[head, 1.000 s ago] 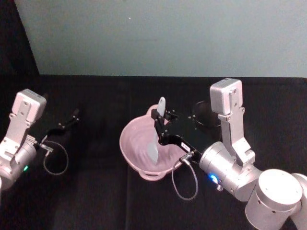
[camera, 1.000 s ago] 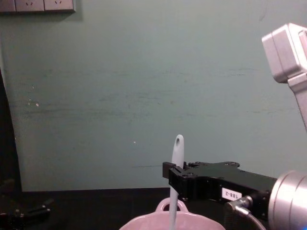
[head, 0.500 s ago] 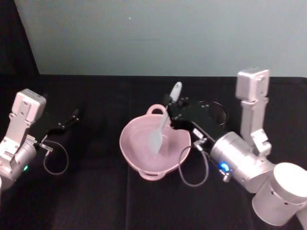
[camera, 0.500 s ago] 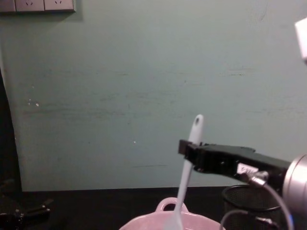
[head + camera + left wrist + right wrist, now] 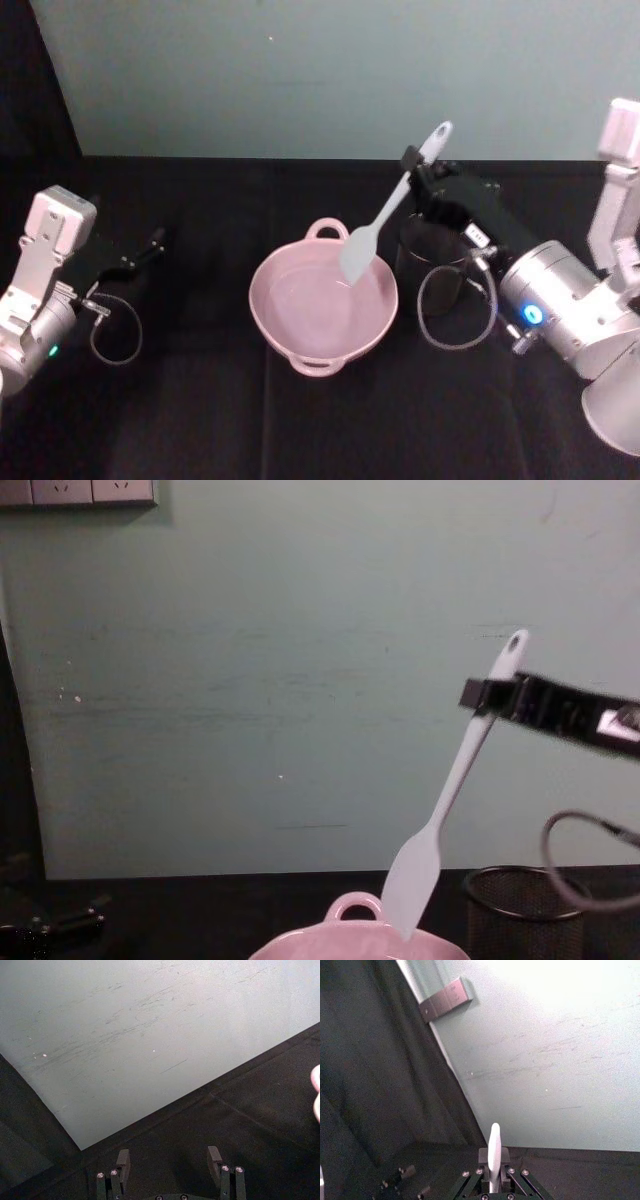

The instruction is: Use the one hand to pick up the spoon and stir the clear water in the bowl.

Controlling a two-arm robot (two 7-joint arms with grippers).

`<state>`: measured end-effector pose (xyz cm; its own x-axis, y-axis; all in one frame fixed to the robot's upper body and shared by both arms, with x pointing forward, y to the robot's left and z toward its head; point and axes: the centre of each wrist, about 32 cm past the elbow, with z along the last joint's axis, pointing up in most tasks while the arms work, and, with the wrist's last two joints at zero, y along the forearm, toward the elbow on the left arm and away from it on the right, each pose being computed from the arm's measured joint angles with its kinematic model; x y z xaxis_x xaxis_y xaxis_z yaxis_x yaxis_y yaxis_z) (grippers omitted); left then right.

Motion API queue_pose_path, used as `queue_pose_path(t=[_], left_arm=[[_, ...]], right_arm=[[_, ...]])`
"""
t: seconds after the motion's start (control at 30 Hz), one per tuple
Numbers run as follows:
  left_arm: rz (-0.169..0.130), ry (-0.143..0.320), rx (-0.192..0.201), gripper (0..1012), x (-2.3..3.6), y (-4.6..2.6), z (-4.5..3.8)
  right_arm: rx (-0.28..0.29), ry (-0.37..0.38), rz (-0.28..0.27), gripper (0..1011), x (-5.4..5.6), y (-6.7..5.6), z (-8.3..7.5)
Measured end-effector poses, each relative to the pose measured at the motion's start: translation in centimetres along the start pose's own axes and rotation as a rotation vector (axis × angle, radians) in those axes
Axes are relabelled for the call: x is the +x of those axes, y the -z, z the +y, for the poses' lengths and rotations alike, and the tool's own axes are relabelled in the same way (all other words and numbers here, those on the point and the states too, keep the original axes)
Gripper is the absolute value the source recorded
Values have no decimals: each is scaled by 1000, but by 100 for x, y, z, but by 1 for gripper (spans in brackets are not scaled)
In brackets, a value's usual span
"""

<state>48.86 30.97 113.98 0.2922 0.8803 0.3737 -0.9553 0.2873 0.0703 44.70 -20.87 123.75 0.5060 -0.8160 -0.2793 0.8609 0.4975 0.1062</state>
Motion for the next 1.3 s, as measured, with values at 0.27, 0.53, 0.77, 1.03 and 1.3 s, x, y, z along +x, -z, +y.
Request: queue_pose_path(t=[0.27, 0.53, 0.77, 1.03, 1.3], left_arm=[[0, 0, 0, 1011, 0, 0, 0], [0, 0, 0, 1011, 0, 0, 0], [0, 0, 0, 1011, 0, 0, 0], [0, 0, 0, 1011, 0, 0, 0], [0, 0, 0, 1011, 0, 0, 0]], right_arm=[[44, 49, 77, 114, 67, -213, -124], [87, 130, 141, 114, 240, -293, -221], [103, 191, 193, 114, 414, -256, -231], [102, 238, 221, 114, 560, -171, -179], [75, 281, 243, 114, 668, -60, -97]])
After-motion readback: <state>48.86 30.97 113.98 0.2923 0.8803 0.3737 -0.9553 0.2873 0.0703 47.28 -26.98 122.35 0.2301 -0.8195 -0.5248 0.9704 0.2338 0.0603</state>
